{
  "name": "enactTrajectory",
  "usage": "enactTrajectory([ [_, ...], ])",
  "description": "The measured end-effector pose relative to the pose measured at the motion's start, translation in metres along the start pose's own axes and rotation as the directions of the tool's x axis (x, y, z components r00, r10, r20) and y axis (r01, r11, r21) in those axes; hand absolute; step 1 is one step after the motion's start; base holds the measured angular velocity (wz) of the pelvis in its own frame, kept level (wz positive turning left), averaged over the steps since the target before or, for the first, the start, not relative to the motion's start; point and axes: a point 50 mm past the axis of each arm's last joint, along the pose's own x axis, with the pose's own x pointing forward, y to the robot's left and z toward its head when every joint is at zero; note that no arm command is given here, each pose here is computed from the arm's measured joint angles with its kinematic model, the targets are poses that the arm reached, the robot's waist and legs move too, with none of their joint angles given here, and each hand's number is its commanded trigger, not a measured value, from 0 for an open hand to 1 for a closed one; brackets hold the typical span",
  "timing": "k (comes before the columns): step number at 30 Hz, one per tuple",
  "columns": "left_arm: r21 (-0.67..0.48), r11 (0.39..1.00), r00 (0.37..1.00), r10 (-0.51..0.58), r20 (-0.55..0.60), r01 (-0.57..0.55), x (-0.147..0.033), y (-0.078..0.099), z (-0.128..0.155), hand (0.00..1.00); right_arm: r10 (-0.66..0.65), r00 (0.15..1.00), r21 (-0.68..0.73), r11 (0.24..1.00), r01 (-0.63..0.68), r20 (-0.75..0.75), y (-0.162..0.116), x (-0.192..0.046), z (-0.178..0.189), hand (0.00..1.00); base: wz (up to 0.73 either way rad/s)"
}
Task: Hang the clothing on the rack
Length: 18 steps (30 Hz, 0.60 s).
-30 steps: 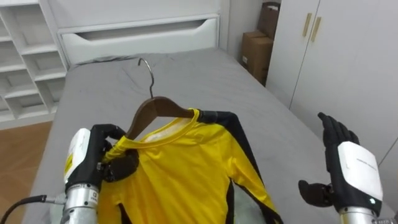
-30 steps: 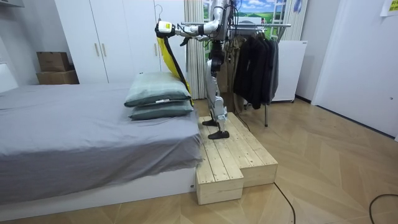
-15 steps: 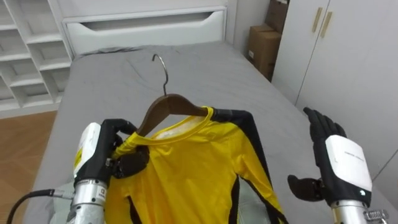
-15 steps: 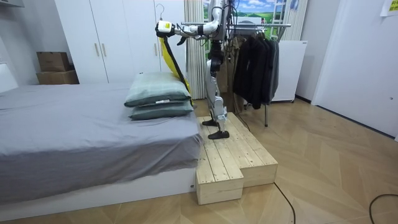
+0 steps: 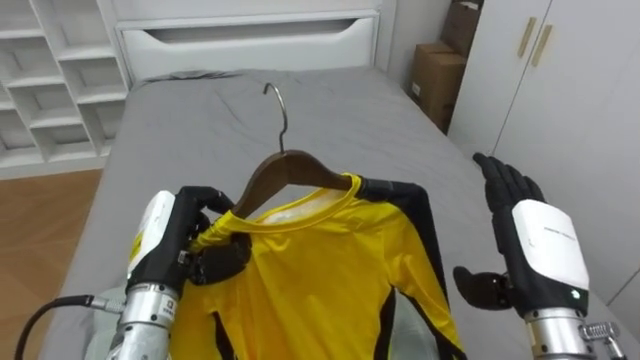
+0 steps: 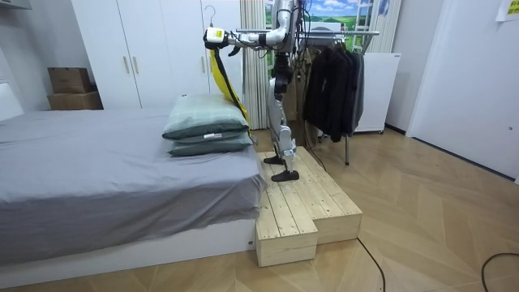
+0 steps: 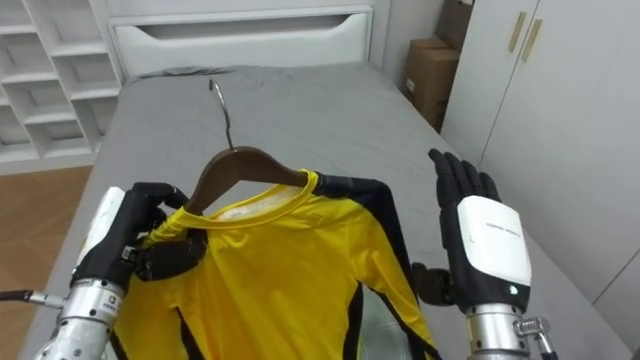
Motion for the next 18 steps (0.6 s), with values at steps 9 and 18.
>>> enactTrajectory([
  [9,-0.021,1.000,0.992,-0.005,0.126,0.008,0.001,0.006,0.028,1.00,-0.015,0.991,-0.032,0.999,0.020,0.135,-0.010,0.017,0.019,0.00,0.02],
  [18,-0.023,1.000,0.989,-0.016,0.147,0.020,0.000,0.006,0.032,1.00,0.032,0.976,-0.040,0.999,-0.024,0.217,-0.004,0.016,0.032,0.00,0.00],
])
